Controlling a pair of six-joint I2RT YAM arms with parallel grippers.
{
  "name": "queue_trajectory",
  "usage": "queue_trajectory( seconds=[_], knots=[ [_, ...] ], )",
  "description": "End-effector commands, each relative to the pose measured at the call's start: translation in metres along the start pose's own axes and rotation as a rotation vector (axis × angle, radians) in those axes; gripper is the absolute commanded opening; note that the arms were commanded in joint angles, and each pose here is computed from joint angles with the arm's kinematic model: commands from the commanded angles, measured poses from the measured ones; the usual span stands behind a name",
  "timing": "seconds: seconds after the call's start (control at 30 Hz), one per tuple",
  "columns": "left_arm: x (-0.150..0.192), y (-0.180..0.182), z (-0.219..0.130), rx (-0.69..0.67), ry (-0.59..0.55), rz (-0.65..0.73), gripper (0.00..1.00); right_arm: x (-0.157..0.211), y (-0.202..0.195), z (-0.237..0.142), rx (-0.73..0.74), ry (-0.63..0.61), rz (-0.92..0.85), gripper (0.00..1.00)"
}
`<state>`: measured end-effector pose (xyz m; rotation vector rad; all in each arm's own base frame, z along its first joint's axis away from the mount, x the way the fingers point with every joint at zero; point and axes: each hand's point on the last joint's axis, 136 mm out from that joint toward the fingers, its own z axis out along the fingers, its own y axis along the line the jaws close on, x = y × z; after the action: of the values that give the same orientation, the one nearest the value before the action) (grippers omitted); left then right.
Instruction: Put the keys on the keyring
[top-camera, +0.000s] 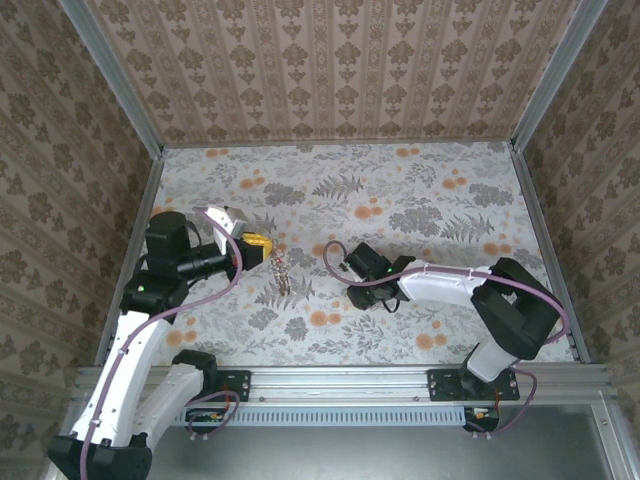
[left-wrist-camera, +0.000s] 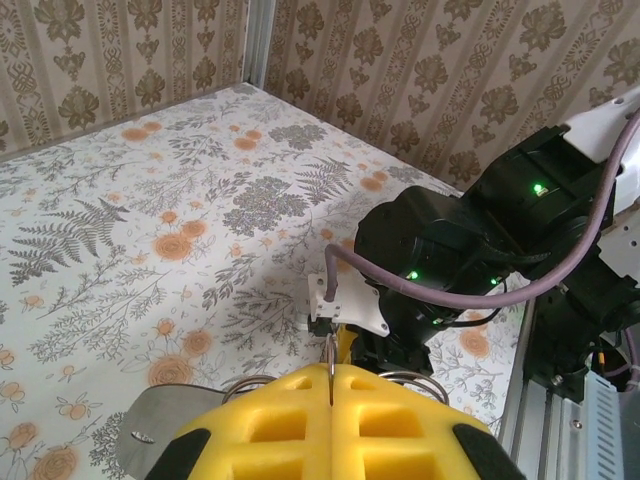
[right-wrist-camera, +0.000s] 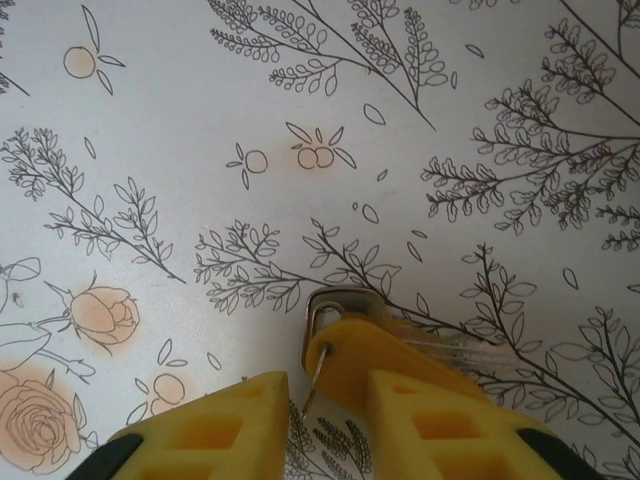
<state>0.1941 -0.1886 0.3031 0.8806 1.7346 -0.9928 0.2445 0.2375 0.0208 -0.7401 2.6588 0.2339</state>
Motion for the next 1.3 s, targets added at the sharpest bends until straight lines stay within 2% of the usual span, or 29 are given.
queue_trajectory(
  seconds=[0.0,0.23,0.4,0.6,0.67,0.8,0.87,0.93,1.0,1.13,1.27],
  knots=[
    [-0.011,-0.005,-0.003,0.023,-0.043,0.024,0.0,-0.001,0.002,0.003,0.0,0.005,-0.005,0.23],
    [-0.011,-0.003,-0.003,0.021,-0.044,0.021,0.0,-0.014,0.006,-0.017,-0.023,-0.06,-0.04,0.0],
    [-0.012,-0.003,-0.003,0.02,-0.048,0.022,0.0,-0.029,0.011,-0.057,-0.056,-0.158,-0.12,0.0],
    [-0.013,-0.002,-0.001,0.027,-0.042,0.015,0.0,-0.049,0.04,-0.134,-0.193,-0.359,-0.274,0.0],
    [-0.014,-0.004,-0.001,0.033,-0.045,0.022,0.0,-0.048,0.039,-0.143,-0.185,-0.364,-0.293,0.0],
    [-0.016,-0.01,0.001,0.05,-0.044,0.033,0.0,-0.045,0.065,-0.16,-0.318,-0.351,-0.371,0.0],
    [-0.015,-0.013,0.001,0.052,-0.039,0.042,0.0,-0.033,0.06,-0.147,-0.292,-0.265,-0.382,0.0],
    [-0.017,-0.014,0.001,0.042,-0.037,0.053,0.0,-0.03,0.086,-0.162,-0.44,-0.253,-0.417,0.0],
    [-0.019,-0.018,0.002,0.051,-0.038,0.063,0.0,-0.038,0.113,-0.188,-0.57,-0.362,-0.454,0.01],
    [-0.026,-0.023,0.007,0.071,-0.055,0.08,0.0,-0.047,0.131,-0.223,-0.696,-0.511,-0.473,0.03],
    [-0.026,-0.032,0.014,0.1,-0.043,0.099,0.0,-0.058,0.145,-0.249,-0.788,-0.567,-0.478,0.03]
  ],
)
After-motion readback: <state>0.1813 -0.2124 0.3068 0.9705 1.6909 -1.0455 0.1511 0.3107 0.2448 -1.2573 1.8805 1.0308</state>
